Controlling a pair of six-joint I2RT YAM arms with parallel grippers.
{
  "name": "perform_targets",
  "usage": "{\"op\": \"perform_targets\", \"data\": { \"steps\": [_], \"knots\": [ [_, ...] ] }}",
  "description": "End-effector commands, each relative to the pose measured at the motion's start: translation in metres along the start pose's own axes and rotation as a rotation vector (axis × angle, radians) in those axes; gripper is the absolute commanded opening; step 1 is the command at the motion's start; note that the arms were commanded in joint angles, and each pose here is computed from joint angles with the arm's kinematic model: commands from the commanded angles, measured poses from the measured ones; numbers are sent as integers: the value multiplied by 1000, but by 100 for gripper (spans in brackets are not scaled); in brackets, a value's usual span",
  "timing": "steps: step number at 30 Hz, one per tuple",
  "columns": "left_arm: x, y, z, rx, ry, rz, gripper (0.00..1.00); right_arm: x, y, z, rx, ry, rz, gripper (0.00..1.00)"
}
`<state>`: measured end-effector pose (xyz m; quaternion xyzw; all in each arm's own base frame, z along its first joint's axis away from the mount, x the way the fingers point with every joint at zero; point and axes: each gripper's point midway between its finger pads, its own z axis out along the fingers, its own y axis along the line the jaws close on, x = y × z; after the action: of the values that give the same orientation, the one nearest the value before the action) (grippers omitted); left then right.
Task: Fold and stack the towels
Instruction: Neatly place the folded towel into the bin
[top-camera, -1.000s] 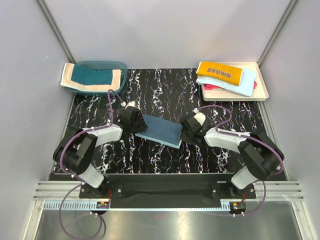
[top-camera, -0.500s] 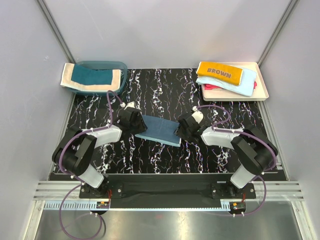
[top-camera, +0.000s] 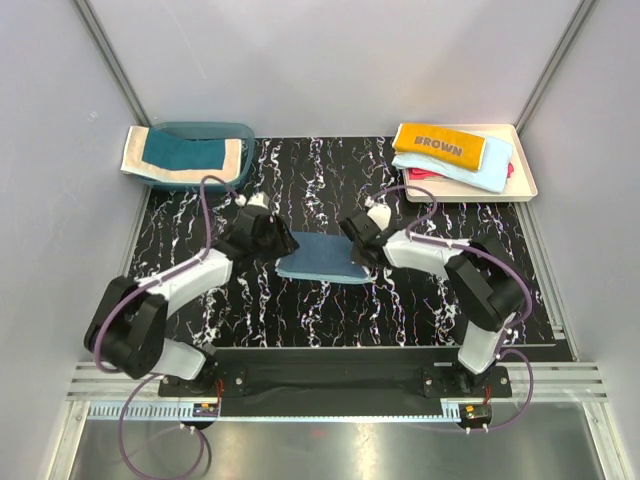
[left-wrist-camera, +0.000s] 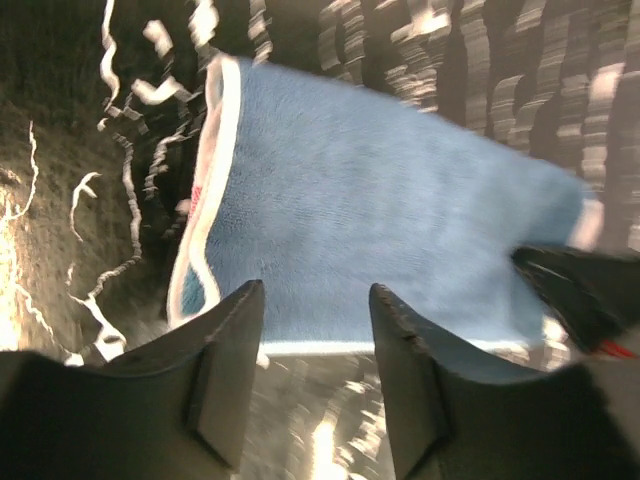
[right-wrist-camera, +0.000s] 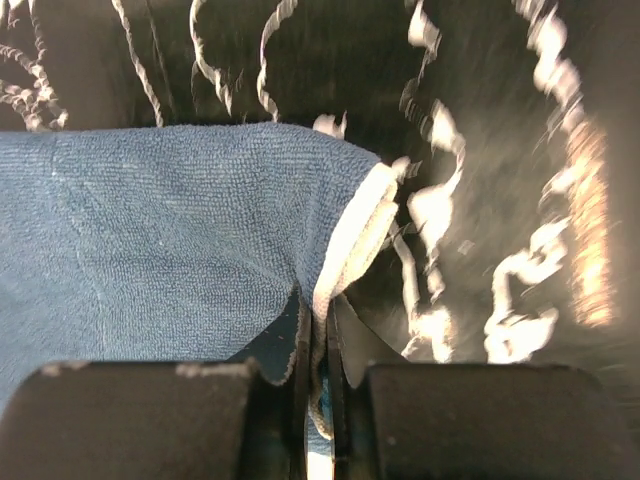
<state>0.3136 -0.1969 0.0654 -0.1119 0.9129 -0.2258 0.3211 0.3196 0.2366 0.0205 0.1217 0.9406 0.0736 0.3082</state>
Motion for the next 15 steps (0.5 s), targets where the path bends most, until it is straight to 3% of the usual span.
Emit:
{"op": "perform_targets", "data": {
  "steps": [1, 4, 10, 15],
  "knots": [
    [-53, -59, -44, 153, -111, -23, 52, -31, -30, -7, 213, -37, -244, 0],
    [-73, -82, -82, 223, -162, -43, 53, -72, -25, -3, 298, -87, -409, 0],
    [-95, -99, -141, 261, -223, 21, 54, -164, -16, 18, 447, -194, -588, 0],
    [-97, -91, -162, 219, -227, 105, 54, -247, -8, 32, 500, -287, -625, 0]
  ]
}}
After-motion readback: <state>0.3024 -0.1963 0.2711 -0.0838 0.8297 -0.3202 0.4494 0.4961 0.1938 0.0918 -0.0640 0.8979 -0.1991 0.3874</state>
